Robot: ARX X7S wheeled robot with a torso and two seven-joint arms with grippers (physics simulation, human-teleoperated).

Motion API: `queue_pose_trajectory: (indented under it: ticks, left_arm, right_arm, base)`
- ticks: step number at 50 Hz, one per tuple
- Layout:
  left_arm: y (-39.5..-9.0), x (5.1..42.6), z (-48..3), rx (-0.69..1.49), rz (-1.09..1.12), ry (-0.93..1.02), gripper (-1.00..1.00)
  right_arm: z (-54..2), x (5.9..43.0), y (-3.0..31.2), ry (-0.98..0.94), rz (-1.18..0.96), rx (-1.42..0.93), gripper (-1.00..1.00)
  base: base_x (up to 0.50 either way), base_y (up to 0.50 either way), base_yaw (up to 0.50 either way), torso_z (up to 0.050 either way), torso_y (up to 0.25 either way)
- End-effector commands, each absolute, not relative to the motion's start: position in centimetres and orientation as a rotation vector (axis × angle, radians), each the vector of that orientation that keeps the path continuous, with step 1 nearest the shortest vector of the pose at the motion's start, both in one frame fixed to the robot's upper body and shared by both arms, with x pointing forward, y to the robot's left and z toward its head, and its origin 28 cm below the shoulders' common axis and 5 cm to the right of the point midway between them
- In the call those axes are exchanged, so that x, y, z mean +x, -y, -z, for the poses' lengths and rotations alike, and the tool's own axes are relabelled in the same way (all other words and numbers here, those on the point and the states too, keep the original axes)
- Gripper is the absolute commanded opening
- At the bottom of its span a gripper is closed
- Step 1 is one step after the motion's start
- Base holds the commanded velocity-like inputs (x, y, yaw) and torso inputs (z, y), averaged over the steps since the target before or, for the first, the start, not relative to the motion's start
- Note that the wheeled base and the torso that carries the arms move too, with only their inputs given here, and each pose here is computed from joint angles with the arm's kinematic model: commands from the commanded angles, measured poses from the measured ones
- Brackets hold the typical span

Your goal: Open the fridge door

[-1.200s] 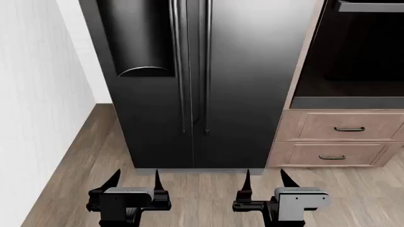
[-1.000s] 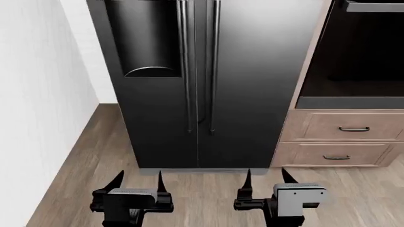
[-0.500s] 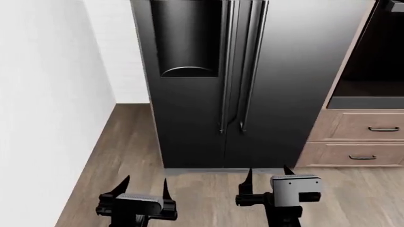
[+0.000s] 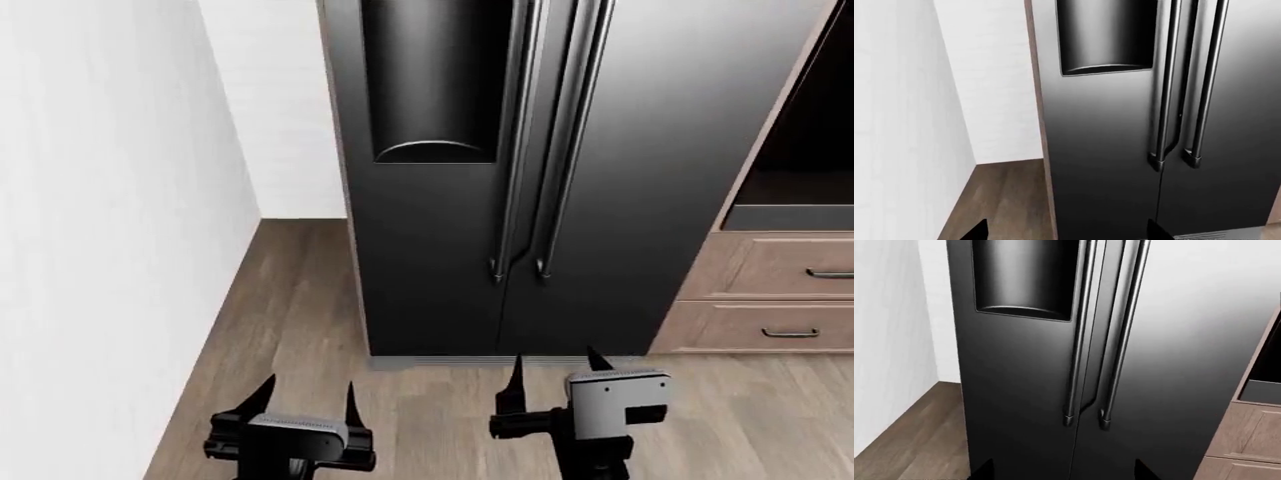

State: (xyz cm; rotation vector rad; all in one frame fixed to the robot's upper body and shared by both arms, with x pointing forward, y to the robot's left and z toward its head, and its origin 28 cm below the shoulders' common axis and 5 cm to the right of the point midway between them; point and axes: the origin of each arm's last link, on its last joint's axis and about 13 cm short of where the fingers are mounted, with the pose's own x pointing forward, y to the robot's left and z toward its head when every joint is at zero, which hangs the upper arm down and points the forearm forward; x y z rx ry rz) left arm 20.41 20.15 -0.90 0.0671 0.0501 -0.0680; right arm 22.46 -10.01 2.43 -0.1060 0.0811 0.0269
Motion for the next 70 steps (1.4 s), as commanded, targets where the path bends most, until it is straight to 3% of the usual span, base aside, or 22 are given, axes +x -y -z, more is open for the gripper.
queue_pose_trajectory:
  ticks: [1,28,37,48,59,70]
  left_arm:
    - [-20.2,20.4,1.1,0.074,0.066,-0.049,1.00]
    - [-20.1,20.3,1.2,0.085,0.079,-0.051,1.00]
    - [-22.3,21.1,-1.2,0.090,-0.013,-0.016,1.00]
    - [-22.3,20.9,-1.4,0.096,-0.013,-0.018,1.00]
    - [-22.0,20.9,-1.1,0.098,-0.002,-0.022,1.00]
    - [-21.9,20.8,-0.5,0.109,0.003,-0.032,1.00]
  right_arm:
    - [-2.7,22.4,9.9,-0.072,-0.108,-0.105,1.00]
    - [-3.1,22.2,9.9,-0.059,-0.099,-0.142,1.00]
    - [-4.5,18.9,10.2,-0.067,-0.006,-0.123,1.00]
    - [-5.1,18.7,10.3,-0.053,0.011,-0.136,1.00]
    - [-5.2,18.9,10.2,-0.011,-0.008,-0.162,1.00]
    - [-5.9,19.0,10.3,0.081,-0.038,-0.097,1.00]
  base:
    - [0.50,0.07,0.00,0.000,0.000]
    - [0.50,0.06,0.00,0.000,0.000]
    - [0.50,0.07,0.00,0.000,0.000]
    - [0.46,0.07,0.00,0.000,0.000]
    - [0.07,0.02,0.00,0.000,0.001]
    - [0.00,0.00,-0.50,0.000,0.000]
